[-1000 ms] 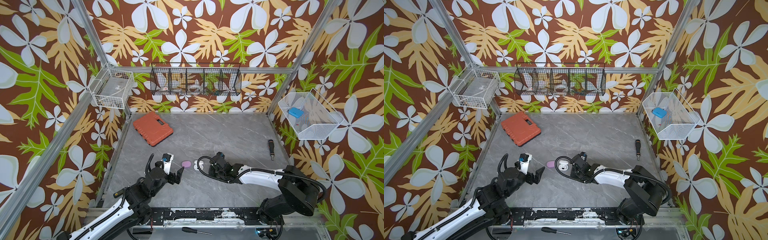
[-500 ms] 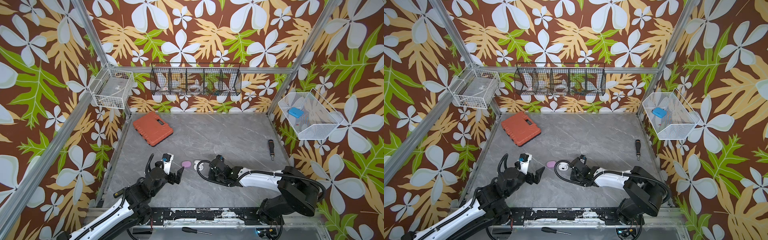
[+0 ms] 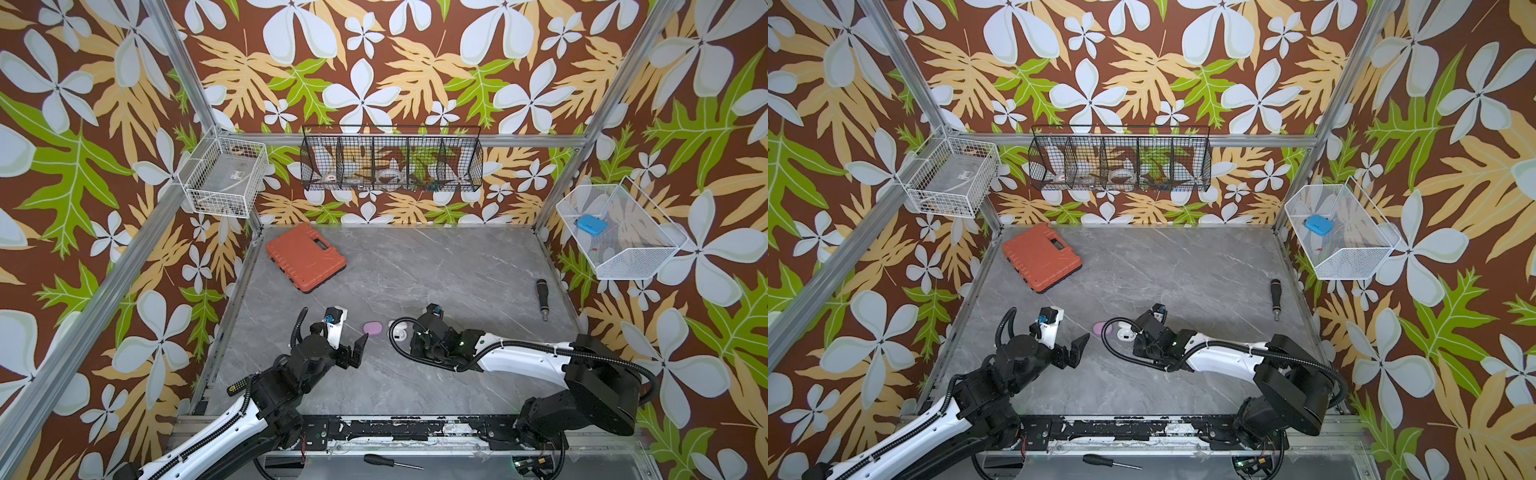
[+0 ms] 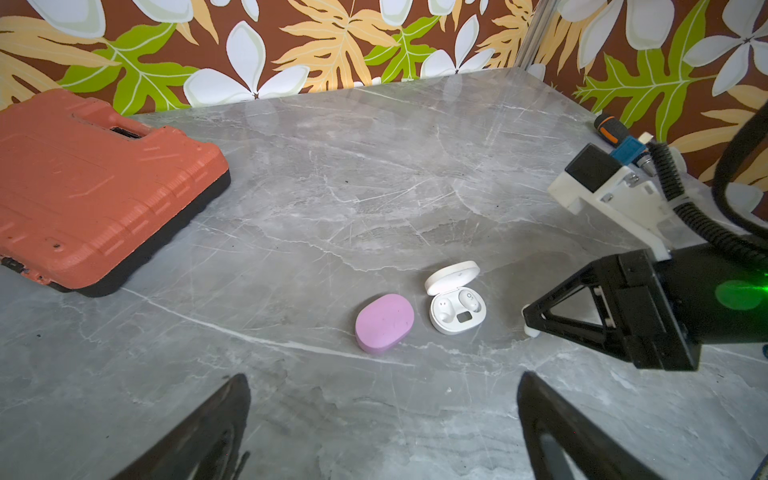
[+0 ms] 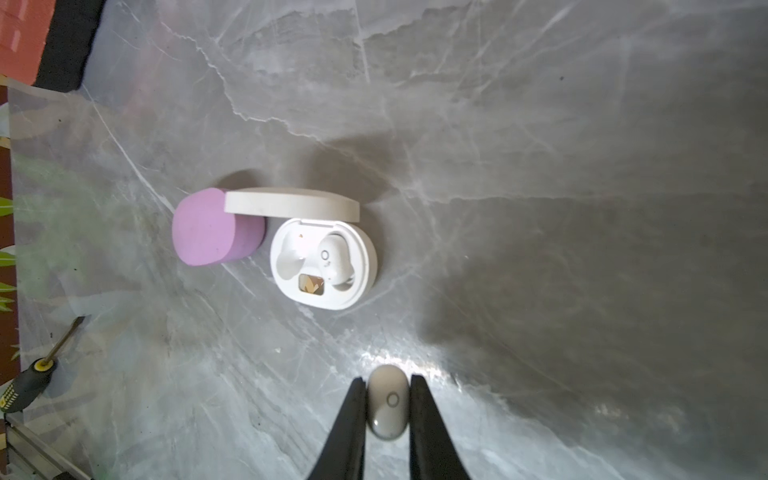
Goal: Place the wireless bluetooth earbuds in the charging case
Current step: 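Carry the held earbud with the right gripper over the open case's empty slot, then lower the earbud into the case slot with the right gripper and release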
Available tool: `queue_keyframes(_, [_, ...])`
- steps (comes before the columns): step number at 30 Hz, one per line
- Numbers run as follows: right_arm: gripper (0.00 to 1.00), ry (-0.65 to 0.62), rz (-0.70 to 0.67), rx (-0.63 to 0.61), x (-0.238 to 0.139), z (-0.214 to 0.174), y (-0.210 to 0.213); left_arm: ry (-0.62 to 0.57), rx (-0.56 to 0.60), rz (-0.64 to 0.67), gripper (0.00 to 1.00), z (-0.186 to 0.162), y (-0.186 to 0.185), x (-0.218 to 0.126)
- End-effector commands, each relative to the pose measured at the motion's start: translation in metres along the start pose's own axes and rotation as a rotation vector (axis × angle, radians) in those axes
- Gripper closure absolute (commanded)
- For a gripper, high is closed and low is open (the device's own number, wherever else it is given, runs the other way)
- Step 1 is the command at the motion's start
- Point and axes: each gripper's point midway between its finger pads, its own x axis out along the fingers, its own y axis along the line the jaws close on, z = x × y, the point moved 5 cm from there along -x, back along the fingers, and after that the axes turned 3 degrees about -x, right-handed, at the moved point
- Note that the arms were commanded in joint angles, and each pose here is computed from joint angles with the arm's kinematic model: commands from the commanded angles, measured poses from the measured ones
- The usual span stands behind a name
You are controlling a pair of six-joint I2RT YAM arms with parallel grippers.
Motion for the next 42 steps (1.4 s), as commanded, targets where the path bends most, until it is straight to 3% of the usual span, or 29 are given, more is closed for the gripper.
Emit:
queue_keyframes(1, [0.82,-0.02,-0.021,-0.011,0.0,0.005,0.004,-0.028,-0.008,-0.007,0.0,0.006,-0.001,0.0])
queue_keyframes(20, [0.82,-0.02,-0.049,-0.066,0.029,0.025,0.041,-0.033,-0.009,-0.017,0.0,0.006,-0.002,-0.001])
queue_keyframes(42, [0.83,-0.014,-0.09,-0.085,0.045,0.029,0.046,-0.037,-0.01,-0.027,0.0,0.007,-0.003,-0.002])
